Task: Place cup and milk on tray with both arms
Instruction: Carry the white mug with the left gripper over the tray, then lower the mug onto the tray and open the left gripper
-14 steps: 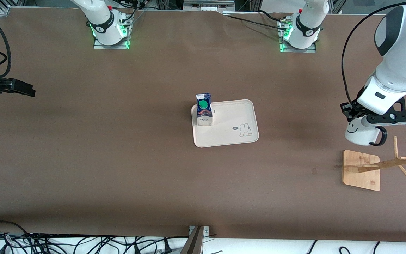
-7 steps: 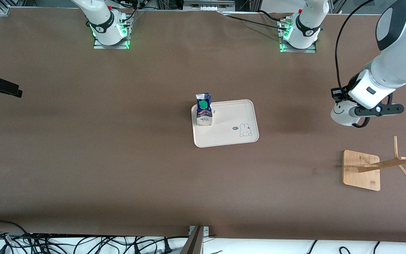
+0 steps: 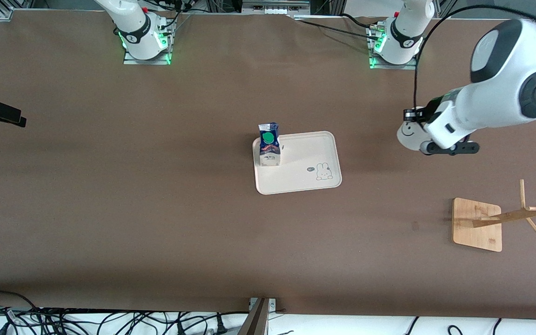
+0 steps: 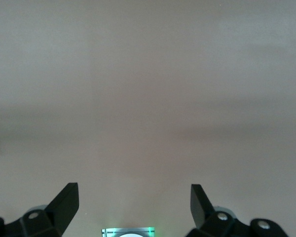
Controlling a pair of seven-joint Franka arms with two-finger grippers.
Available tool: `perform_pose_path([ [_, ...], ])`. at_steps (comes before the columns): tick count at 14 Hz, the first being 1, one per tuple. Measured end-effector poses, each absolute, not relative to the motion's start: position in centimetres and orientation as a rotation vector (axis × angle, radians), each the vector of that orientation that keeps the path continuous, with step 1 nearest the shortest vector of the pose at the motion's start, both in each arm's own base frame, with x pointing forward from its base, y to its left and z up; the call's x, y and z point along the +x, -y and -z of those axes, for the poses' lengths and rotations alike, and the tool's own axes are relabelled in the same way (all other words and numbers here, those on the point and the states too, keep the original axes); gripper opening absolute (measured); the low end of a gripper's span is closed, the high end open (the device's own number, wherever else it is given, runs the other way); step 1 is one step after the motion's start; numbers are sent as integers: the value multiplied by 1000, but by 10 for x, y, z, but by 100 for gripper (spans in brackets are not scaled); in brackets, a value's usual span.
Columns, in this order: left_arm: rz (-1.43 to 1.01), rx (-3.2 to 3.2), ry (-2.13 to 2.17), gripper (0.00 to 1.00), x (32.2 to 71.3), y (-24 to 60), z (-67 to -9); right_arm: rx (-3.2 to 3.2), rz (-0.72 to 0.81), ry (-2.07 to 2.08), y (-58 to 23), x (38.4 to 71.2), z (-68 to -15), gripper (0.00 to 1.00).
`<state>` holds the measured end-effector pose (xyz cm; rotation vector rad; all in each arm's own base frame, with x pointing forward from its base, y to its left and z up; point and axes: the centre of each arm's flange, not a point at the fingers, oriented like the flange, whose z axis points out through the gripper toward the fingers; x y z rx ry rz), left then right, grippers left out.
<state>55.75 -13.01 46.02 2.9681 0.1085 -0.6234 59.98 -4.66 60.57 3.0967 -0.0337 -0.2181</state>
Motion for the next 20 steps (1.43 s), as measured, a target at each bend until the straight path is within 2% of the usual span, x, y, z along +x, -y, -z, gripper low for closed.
perform_pose_path([
  [7, 836, 2885, -416, 7, 590, 248, -375, 3060, 160, -87, 31, 606, -609, 100],
  [10, 870, 2864, -520, 7, 587, 297, -335, 3059, 160, -92, 31, 606, -609, 100],
  [15, 870, 2832, -441, 7, 588, 323, -278, 3056, 144, -91, 31, 604, -612, 100],
  [20, 919, 2871, -340, 7, 572, 346, -240, 3064, 111, -93, 36, 579, -609, 100],
])
